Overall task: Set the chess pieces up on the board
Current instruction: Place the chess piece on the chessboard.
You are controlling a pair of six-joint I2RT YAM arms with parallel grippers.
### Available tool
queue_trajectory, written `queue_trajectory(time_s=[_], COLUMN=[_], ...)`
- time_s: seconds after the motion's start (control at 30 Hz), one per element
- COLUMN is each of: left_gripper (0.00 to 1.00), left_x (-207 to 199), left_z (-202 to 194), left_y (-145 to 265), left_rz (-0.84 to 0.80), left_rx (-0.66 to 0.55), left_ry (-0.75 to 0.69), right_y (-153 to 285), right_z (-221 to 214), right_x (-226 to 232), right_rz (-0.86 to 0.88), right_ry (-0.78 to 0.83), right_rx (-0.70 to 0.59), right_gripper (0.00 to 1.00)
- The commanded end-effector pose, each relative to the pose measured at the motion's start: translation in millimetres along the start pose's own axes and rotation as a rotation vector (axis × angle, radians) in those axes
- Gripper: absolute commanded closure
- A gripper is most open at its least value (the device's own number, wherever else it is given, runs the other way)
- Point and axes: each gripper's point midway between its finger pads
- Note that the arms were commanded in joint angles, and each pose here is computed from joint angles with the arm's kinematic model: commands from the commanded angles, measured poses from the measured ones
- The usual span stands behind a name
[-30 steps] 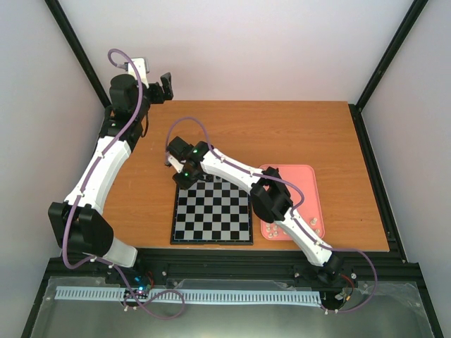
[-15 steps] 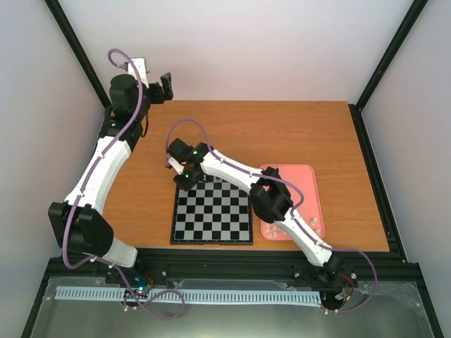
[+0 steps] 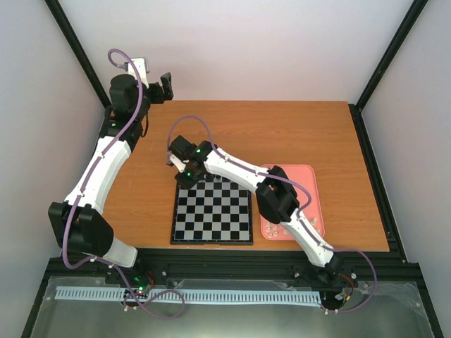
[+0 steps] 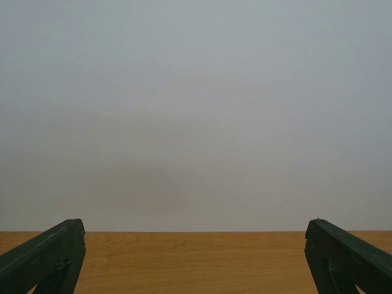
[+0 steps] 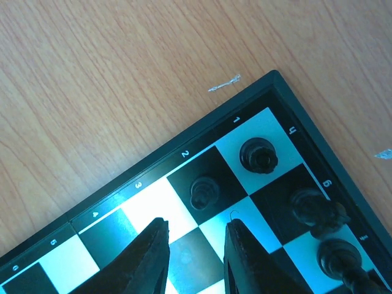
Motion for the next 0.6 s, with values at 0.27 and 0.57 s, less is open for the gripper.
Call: queue_trajectory(time_s=[0.27, 0.57], left_gripper=[0.00, 0.00], left_x=[-3, -4], left_z=[7, 5], left_y=[0, -2], left_rz=[-0.005, -0.012], left_rx=[-0.024, -0.018], left_ry=[-0.021, -0.018], right_y=[82, 135], right_z=[-9, -67], right_x=[-10, -62], right_rz=[-0.179, -0.384], right_ry=[0.020, -0.150], right_rx=[-0.050, -0.050], right_gripper=[0.64, 0.58])
Point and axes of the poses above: each gripper's point midway between its finger pads, its own y axis back along the fingers, its own x axis along the line the jaws close on, z = x × y, and after that the axes turned 11 degrees about y, right-handed
